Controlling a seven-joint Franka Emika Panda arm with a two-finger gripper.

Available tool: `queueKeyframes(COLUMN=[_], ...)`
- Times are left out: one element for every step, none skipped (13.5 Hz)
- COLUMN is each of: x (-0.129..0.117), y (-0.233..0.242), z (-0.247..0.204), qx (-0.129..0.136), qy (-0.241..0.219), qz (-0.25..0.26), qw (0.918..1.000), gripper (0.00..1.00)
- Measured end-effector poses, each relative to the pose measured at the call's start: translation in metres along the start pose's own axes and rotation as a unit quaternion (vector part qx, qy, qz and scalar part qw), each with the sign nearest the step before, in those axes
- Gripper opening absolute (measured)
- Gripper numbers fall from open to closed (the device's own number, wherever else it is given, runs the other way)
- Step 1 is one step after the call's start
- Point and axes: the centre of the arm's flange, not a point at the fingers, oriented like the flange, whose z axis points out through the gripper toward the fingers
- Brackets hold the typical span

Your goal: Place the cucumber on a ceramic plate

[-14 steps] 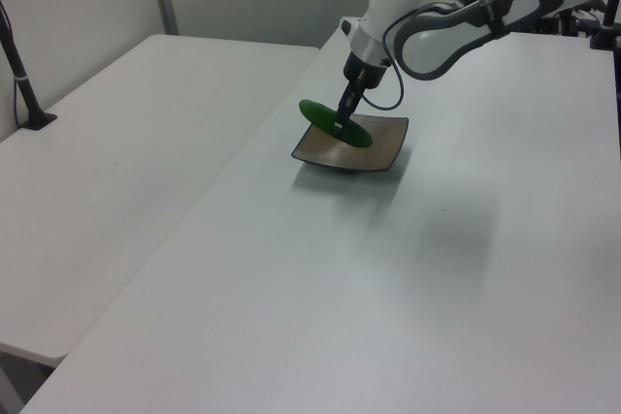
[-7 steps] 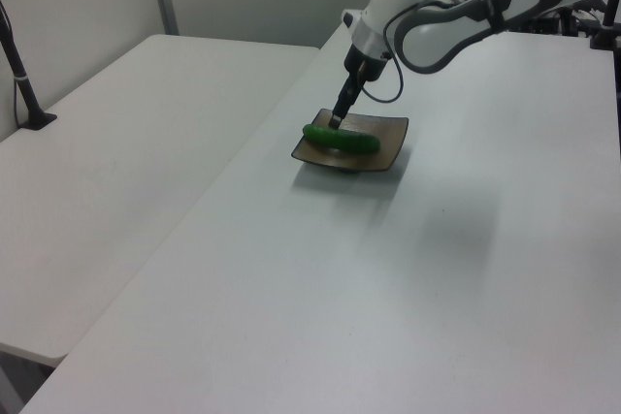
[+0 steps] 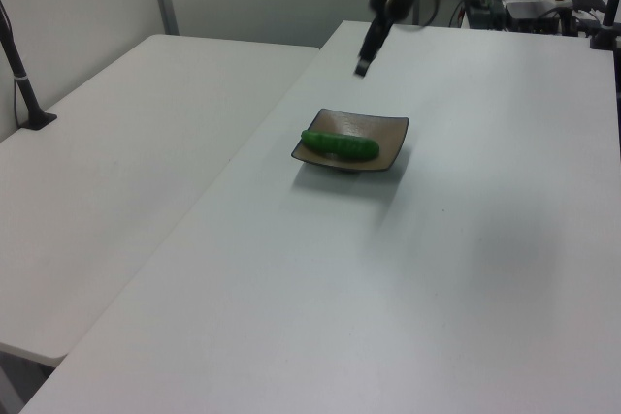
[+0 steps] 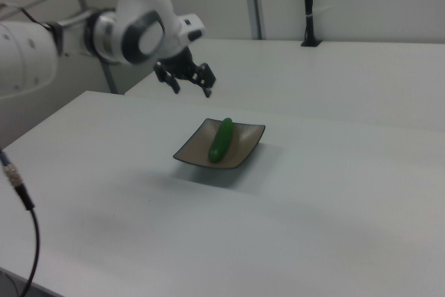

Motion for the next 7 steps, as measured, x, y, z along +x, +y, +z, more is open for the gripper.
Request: queueKeyframes(x=[-0.011, -0.027, -0.039, -0.052, -0.071, -0.086, -0.094], y=[0.001, 0.003, 0.005, 0.007, 0.011, 0.015, 0.018], z=[-0.032, -0.066, -0.088, -0.107, -0.132, -0.149, -0.158], qx=[0.006, 0.013, 0.018, 0.023, 0.03, 0.035, 0.037], qy=[-0.027, -0.059, -0.081, -0.105, -0.133, -0.153, -0.163], qz=[0.002, 0.004, 0.006, 0.008, 0.012, 0.015, 0.019], qw=[0.9996, 0.9982, 0.9965, 0.9942, 0.9906, 0.9875, 0.9857], gripper=[1.0, 1.0, 1.0, 1.0, 1.0, 1.0, 1.0])
